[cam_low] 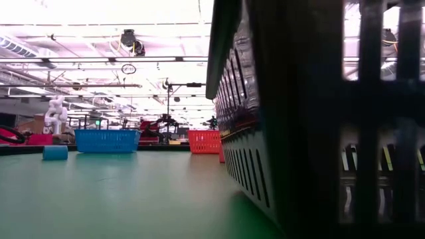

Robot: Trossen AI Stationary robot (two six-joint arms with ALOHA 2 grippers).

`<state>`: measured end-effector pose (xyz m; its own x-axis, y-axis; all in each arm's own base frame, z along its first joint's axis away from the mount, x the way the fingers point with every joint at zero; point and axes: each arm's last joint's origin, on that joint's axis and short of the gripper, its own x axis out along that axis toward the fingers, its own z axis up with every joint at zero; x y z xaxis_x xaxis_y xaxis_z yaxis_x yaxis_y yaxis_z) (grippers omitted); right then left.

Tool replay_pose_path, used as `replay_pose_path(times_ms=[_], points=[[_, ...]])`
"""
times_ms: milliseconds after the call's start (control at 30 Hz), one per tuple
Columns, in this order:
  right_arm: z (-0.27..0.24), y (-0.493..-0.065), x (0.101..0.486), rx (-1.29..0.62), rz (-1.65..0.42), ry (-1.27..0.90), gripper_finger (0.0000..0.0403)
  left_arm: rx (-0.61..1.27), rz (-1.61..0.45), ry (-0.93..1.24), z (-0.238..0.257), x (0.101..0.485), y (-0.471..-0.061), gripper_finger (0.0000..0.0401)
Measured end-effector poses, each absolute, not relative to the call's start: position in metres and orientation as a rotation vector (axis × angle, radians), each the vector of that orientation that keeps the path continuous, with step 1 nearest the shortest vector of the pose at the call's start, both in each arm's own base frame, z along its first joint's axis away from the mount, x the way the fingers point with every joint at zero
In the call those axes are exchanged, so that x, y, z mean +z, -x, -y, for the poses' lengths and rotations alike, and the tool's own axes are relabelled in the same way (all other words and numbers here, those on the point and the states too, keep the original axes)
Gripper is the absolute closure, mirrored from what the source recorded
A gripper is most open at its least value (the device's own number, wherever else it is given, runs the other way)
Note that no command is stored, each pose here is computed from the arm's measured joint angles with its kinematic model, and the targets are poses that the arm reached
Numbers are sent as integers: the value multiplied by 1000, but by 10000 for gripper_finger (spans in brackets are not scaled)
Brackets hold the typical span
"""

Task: Sort & place blocks by color
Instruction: Put the bottom green block into the green bin

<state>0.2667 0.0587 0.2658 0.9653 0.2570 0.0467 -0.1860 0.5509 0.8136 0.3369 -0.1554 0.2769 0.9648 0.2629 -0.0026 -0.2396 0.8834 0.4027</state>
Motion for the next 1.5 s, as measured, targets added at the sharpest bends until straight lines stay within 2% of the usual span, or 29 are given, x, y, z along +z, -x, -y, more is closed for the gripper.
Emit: replay_pose_path(times_ms=[167,367,567,833,933,1033,1167,1300,1500], points=[[-59,-267,265,259,-82,-937,205,271,-54,-412,151,278,-339,275],[-58,-267,264,241,-84,-939,289,272,-55,-413,151,278,-339,275],[-58,-267,264,237,-84,-931,291,277,-51,-358,151,277,-339,267],[-57,-258,260,194,-208,-898,291,276,-23,-184,152,278,-339,86],[-54,-253,256,130,-272,-889,291,277,-15,-126,152,278,-338,43],[-53,-246,254,80,-325,-892,291,273,-10,-79,153,278,-338,19],[-52,-238,247,22,-433,-904,291,258,-6,-57,158,278,-335,15],[-58,-229,238,-31,-571,-982,291,241,-28,-46,164,275,-333,29],[-89,-215,233,101,-847,-1248,291,231,-105,-18,168,265,-330,53]])
